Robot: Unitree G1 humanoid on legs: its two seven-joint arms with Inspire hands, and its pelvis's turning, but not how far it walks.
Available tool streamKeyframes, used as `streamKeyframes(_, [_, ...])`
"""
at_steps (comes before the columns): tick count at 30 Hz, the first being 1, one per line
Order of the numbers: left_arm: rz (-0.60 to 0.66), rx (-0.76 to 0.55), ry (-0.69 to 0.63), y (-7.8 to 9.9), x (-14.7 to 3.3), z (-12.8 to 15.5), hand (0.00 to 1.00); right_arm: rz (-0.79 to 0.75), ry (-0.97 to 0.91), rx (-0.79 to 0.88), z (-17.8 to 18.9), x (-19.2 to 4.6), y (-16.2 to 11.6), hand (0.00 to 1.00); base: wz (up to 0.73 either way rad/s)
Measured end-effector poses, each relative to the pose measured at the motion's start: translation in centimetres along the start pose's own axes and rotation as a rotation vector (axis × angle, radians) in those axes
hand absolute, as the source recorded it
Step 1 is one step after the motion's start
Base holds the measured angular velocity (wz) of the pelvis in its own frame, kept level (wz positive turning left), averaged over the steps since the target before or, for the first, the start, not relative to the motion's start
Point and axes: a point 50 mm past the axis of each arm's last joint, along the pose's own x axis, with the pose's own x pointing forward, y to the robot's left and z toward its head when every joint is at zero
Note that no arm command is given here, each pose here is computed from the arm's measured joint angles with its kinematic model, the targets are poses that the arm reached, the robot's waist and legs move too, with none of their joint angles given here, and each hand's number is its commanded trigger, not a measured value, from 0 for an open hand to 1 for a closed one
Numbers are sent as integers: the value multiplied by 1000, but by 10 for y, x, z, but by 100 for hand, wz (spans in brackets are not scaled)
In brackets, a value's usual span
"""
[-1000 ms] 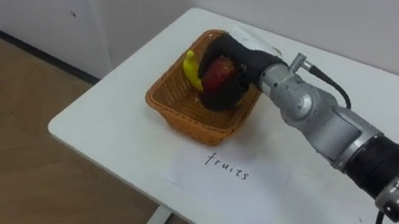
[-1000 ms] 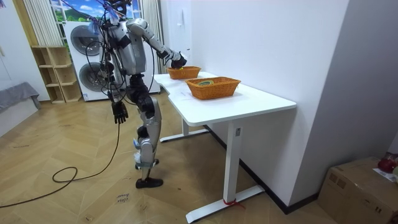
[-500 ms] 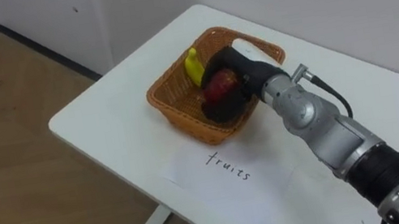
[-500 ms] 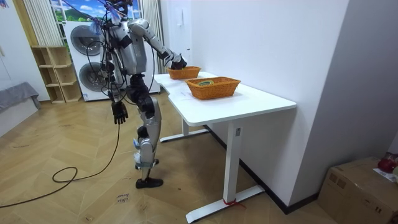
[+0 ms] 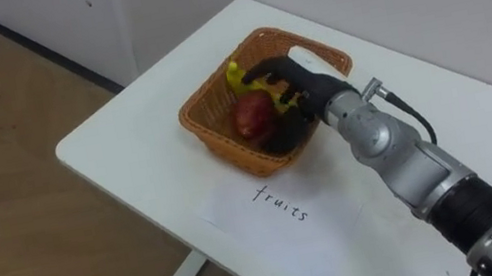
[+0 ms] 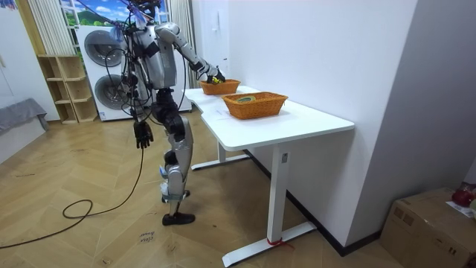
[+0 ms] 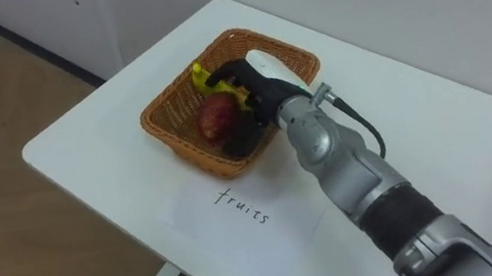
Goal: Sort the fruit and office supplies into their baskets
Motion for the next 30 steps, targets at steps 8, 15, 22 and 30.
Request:
streamKeyframes(8, [17,-4,-1,1,0,0,0,-2,2,6,0,0,-1,0,0])
streamKeyframes(15, [16,-7,-12,0,0,3,0,-7,0,14,0,0,-2,0,0])
streamKeyframes(22, [20,-12,-19,1,0,5,0,-8,-1,14,0,0,-2,0,0])
streamKeyframes(30, [20,-9,-21,1,0,5,0,-10,-3,23,1,0,-2,0,0])
